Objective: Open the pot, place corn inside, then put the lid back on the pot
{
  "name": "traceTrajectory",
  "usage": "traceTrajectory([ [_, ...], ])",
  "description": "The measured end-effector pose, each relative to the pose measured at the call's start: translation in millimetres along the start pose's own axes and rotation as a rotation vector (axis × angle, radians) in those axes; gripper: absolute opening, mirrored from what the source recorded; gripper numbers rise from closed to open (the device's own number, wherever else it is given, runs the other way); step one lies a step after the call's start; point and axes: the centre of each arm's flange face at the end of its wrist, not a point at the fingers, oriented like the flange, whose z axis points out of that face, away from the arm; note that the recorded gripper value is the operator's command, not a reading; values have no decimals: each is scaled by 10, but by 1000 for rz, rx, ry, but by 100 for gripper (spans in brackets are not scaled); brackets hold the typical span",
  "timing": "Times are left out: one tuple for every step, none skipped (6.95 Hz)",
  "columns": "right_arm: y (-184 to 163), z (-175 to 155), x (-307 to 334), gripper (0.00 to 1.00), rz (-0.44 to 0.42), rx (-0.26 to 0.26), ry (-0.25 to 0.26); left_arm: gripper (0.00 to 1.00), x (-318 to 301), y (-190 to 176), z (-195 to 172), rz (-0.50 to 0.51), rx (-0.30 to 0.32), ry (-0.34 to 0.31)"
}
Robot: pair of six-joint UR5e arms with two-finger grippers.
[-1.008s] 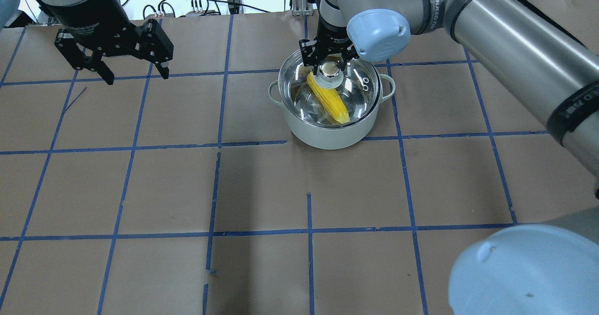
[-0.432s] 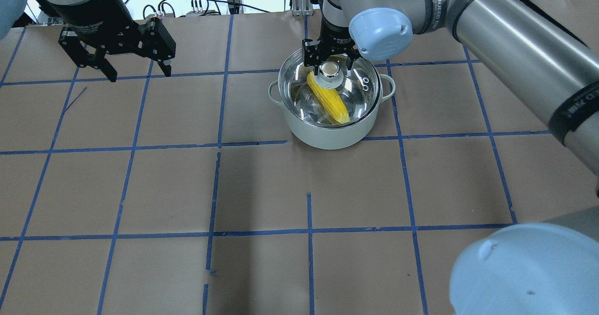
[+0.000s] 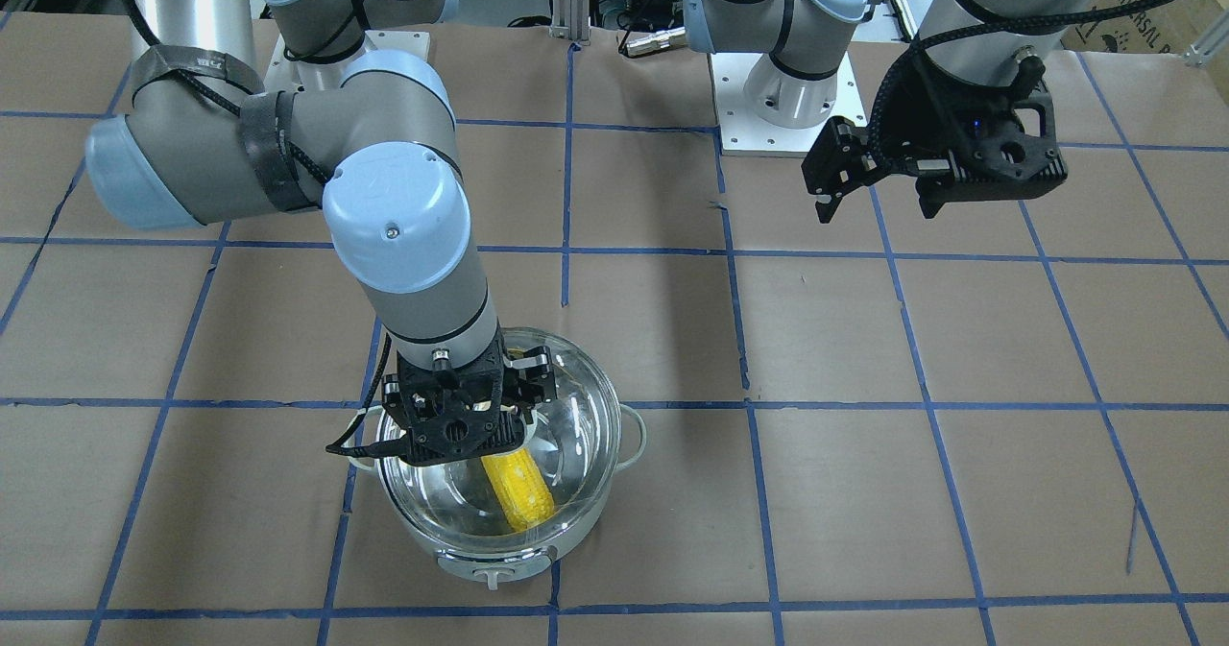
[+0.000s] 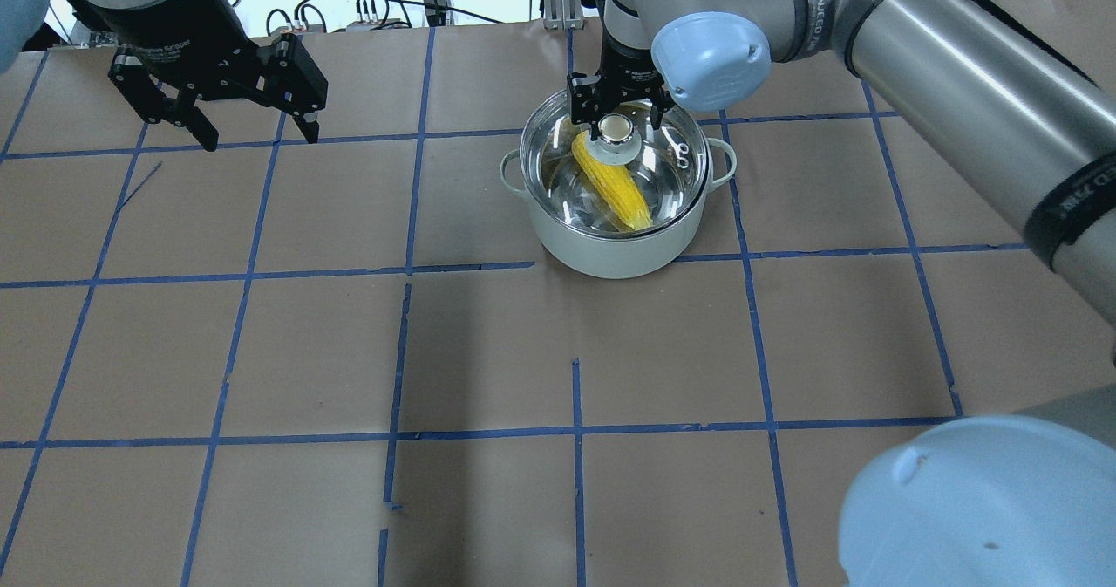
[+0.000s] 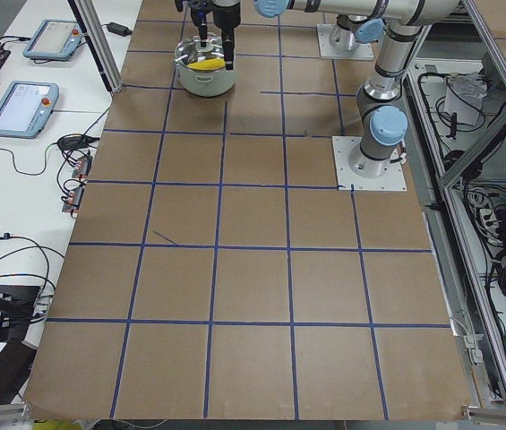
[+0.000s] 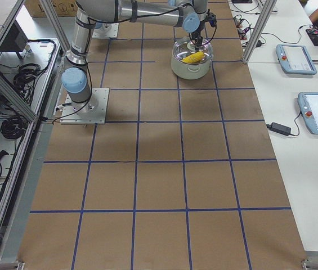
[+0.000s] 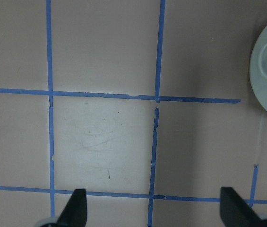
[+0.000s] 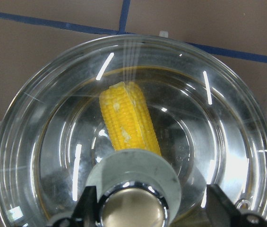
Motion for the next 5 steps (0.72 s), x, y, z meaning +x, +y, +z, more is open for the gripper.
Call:
traceTrajectory([
  [1,5,9,83,-3,-1,9,100,0,-3,1,14,3,0],
  [1,7,16,83,-7,-1,16,100,1,-10,1,20,10,0],
  [1,10,18,83,-7,-1,18,100,3,-13,4,22,14,0],
  [-2,8,16,85,-4,-1,16,100,2,-8,-1,23,16,0],
  [-4,-6,6,91,-3,-2,12,100,3,-5,-3,23,17,0],
])
